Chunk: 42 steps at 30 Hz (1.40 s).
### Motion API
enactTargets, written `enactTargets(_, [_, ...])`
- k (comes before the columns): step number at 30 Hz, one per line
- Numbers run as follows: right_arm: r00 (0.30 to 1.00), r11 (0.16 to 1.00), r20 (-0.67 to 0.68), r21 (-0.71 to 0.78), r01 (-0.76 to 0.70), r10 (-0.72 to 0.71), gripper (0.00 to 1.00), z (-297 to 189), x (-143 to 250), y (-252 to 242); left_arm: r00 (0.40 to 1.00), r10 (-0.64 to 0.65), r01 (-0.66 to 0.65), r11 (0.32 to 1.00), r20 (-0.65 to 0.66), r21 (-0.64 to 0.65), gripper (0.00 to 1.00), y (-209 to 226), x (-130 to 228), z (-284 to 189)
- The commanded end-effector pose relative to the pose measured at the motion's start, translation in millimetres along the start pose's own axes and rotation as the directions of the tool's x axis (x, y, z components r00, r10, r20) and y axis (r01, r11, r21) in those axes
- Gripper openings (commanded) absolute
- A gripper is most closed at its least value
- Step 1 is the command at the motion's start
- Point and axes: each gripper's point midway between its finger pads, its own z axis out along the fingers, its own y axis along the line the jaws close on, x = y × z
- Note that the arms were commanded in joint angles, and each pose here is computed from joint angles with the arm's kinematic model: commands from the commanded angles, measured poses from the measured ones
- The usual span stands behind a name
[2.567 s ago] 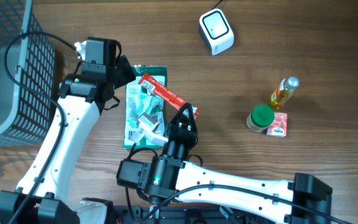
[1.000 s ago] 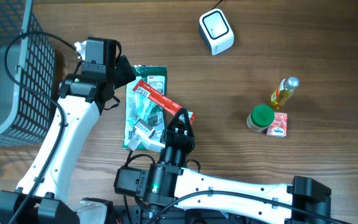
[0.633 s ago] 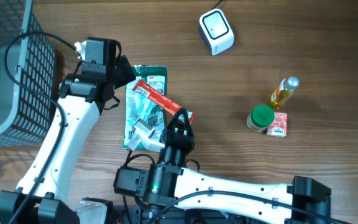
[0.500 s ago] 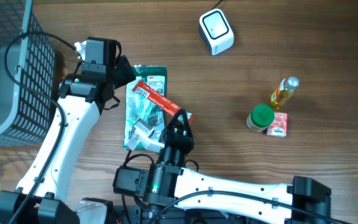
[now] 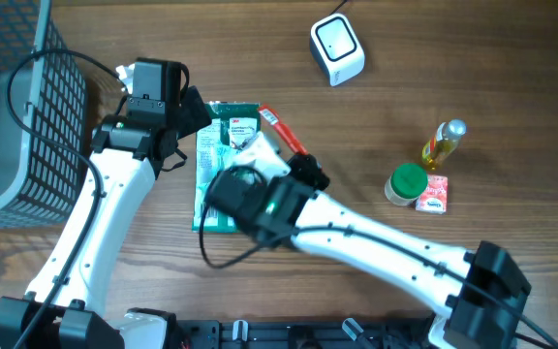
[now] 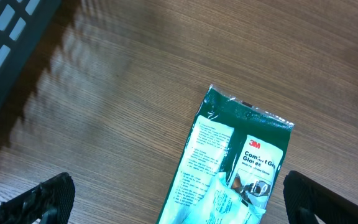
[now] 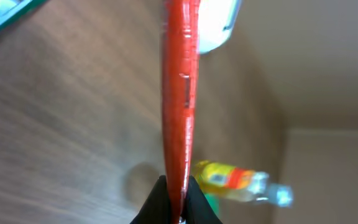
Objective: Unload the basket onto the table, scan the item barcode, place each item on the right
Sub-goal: 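Carry the red stick up to the scanner window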
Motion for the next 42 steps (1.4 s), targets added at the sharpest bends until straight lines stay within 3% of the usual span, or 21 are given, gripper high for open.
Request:
enactTargets(1, [0.991,0.941,-0.074,-0.313,-0.127,0.109,0.04,3,-1,32,1.000,0.013,-0.013,1.000,-0.004,-0.003,1.00,1,0,2])
enactTargets(7, [0.924,0.683,-0.244,-0.622,-0.383,0.295,0.04,17,-18,49,1.000,0.013,-0.013,1.000,-0.004,-0.003,1.00,1,1,2])
enactTargets(12, [0.860,0.506,-0.337,-0.703,-0.501,0.384,0.04,26,-30,16,1.000,0.013,-0.013,1.000,-0.004,-0.003,1.00,1,1,2])
enactTargets(17, [0.836,0.472,-0.243,-0.733,-0.491,0.491,0.04,4,-64,-68,1.000,0.013,-0.013,1.000,-0.004,-0.003,1.00,1,1,2])
enactTargets(21, [0.804,0.295,-0.174,-0.869,-0.397,0.568,0.04,-11,-88,-109,1.000,0.013,-0.013,1.000,-0.004,-0.003,1.00,1,1,2])
enactTargets(22, [0.777,0.218,-0.215,-0.886,-0.410,0.591,0.04,2,-87,-119,1.000,0.013,-0.013,1.000,-0.004,-0.003,1.00,1,1,2])
enactTargets(29, [0.711,-0.035,-0.330,-0.918,-0.395,0.620,0.04,60,-88,-133,1.000,0.013,-0.013,1.000,-0.004,-0.003,1.00,1,1,2])
enactTargets(32, [0.696,-0.150,-0.344,-0.934,-0.325,0.630,0.04,86,-95,-132,1.000,0.013,-0.013,1.000,-0.004,-0.003,1.00,1,1,2])
enactTargets(38, [0.607,-0.268,-0.490,-0.866,-0.423,0.626,0.04,144,-100,-120,1.000,0.013,-0.013,1.000,-0.004,-0.003,1.00,1,1,2])
enactTargets(42, [0.557,-0.269,-0.525,-0.837,-0.477,0.644,0.04,179,-101,-109,1.000,0.013,-0.013,1.000,-0.004,-0.003,1.00,1,1,2])
